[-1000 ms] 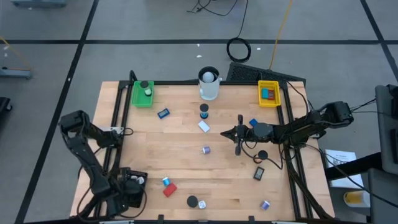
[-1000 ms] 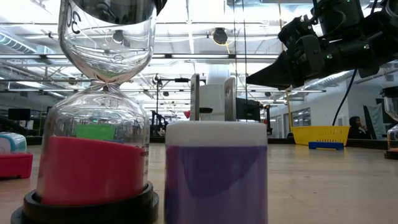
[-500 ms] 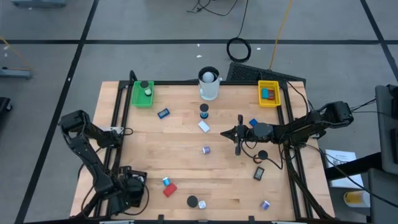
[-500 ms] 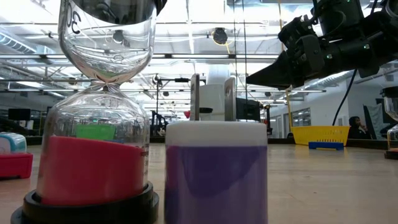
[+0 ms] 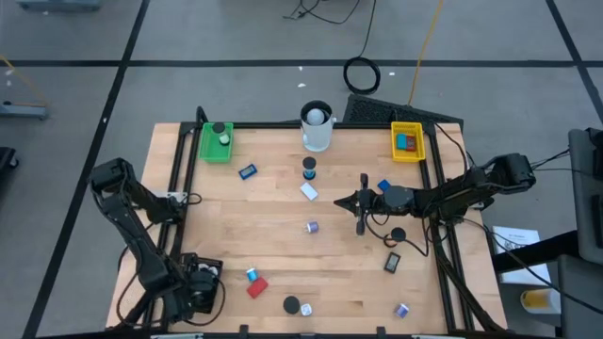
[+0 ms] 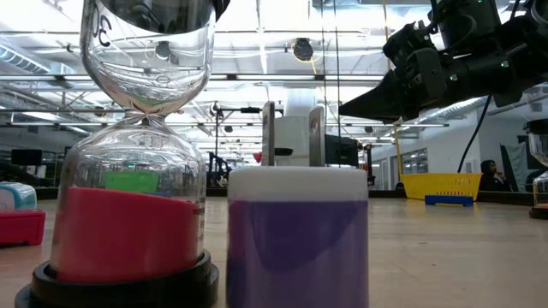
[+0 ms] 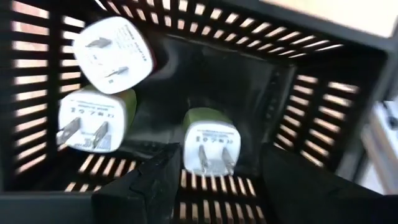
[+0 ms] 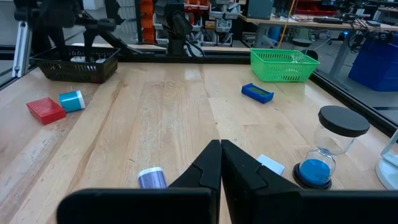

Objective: Pick & Place Office items
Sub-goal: Put the green charger adapter into the black bin, then put the white digital clock into the yellow bin

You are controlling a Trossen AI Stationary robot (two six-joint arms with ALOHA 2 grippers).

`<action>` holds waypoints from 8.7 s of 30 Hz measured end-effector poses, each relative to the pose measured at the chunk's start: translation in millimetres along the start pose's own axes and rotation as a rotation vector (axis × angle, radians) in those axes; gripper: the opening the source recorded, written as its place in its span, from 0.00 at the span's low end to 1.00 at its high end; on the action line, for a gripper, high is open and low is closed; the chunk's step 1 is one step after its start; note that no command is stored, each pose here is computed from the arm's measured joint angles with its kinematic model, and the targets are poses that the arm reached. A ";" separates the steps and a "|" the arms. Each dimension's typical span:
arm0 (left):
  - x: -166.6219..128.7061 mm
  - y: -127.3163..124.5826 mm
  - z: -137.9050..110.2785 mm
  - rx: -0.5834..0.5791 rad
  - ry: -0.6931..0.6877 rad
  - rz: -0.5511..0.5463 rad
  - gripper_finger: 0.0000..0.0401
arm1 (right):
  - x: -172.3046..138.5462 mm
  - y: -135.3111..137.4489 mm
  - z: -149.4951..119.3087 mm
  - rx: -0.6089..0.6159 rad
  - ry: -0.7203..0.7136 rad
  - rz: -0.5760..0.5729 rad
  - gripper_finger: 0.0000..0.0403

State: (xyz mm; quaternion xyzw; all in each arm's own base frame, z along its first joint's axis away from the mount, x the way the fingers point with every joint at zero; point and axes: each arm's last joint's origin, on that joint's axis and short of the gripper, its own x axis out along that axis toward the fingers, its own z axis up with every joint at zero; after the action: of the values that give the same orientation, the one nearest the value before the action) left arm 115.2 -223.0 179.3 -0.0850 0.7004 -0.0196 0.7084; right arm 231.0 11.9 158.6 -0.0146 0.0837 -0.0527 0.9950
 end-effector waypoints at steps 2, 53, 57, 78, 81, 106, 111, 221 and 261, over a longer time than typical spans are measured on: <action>-7.6 2.3 1.8 -0.022 -0.014 -0.028 0.52 | 0.0 0.0 -0.1 0.000 0.000 0.000 0.00; 11.4 222.8 96.8 0.065 -1.457 0.368 0.03 | 0.0 -0.3 3.0 -0.014 -0.030 -0.006 0.00; 9.9 222.2 100.0 0.070 -1.461 0.373 0.01 | -0.1 -1.9 2.9 0.003 -0.029 -0.066 0.00; 11.2 222.4 99.9 0.032 -1.456 0.338 0.10 | 16.6 44.0 53.5 -0.041 0.353 -0.090 0.04; 11.2 222.4 99.9 0.033 -1.456 0.339 0.10 | 12.5 51.1 53.7 -0.013 0.425 -0.081 0.08; 11.1 222.3 100.0 0.033 -1.457 0.338 0.10 | 31.7 110.6 69.6 -0.080 0.598 -0.046 0.28; 11.1 222.3 100.0 0.033 -1.457 0.338 0.10 | 38.0 124.0 70.4 -0.145 0.645 -0.026 0.37; 15.9 221.4 99.6 0.058 -1.412 0.286 0.10 | 59.3 -22.5 27.2 0.364 0.483 -0.393 0.60; 16.9 221.5 99.4 0.057 -1.401 0.285 0.10 | 124.9 -58.0 -6.0 0.306 0.812 -0.395 0.61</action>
State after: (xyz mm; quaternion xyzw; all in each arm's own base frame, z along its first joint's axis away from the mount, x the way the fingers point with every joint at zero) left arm 194.3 1.9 130.4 0.0332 0.0840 0.1139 0.9894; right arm 346.6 -59.2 134.2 0.1381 0.4526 -0.2540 0.8435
